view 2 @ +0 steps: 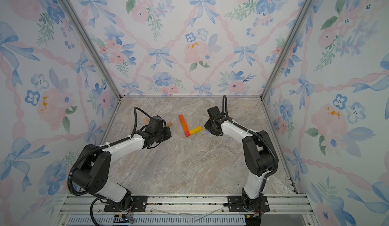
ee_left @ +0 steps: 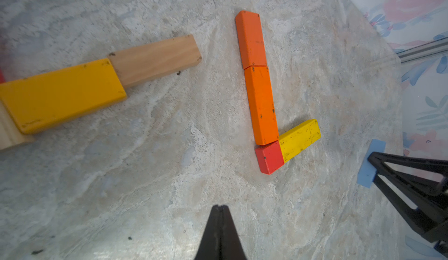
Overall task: Assemble the letter v with building blocks
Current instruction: Assemble the building block at the center of the board.
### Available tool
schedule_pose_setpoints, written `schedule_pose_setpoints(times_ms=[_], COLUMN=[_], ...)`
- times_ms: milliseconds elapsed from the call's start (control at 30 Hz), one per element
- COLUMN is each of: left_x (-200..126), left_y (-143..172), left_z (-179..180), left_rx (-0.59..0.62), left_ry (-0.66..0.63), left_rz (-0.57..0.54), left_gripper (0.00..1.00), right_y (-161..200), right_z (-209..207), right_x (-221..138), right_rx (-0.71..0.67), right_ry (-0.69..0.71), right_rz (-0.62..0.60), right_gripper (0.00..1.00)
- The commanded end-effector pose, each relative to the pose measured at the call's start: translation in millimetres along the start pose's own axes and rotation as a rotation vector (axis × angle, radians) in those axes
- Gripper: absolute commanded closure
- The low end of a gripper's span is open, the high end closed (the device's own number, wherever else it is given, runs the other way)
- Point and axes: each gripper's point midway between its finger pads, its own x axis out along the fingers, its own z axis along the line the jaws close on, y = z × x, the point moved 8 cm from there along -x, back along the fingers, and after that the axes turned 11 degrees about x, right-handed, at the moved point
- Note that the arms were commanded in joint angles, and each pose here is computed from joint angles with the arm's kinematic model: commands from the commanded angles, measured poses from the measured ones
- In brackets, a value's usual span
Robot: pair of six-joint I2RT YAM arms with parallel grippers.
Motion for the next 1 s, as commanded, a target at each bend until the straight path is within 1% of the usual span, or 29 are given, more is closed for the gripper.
schedule_pose_setpoints(times_ms=[0, 167, 300, 533, 733, 967], left_x=[-4, -4, -4, -9, -13, -17], left_y=[1, 1, 2, 2, 3, 6], left_z=[4, 6, 8, 11, 15, 20], left_rx=[0.009, 0.005, 0.004, -0.003, -0.017, -0.026], left_ry=[-0.004, -0.005, -0.007, -0.010, -0.017, -0.025], left_rz=[0.010, 0.010, 0.012, 0.003, -0.005, -0.010], left_gripper=[0.94, 0.94, 0.94, 0.94, 0.94, 0.94], right_y=[-15, -19, -17, -14, -11, -5], right_z=[3, 7, 12, 16, 21, 27], right_x=[11, 25, 38, 49, 55, 61], right_rx=[0.122, 0.187, 0.235, 0.294, 0.312, 0.322], right_ry=[0.013, 0.036, 0.013, 0.018, 0.022, 0.020], right_rz=[-0.040, -0.042, -0.015, -0.033, -0.035, -0.024], right_gripper=[1.00, 1.00, 1.00, 1.00, 1.00, 0.97])
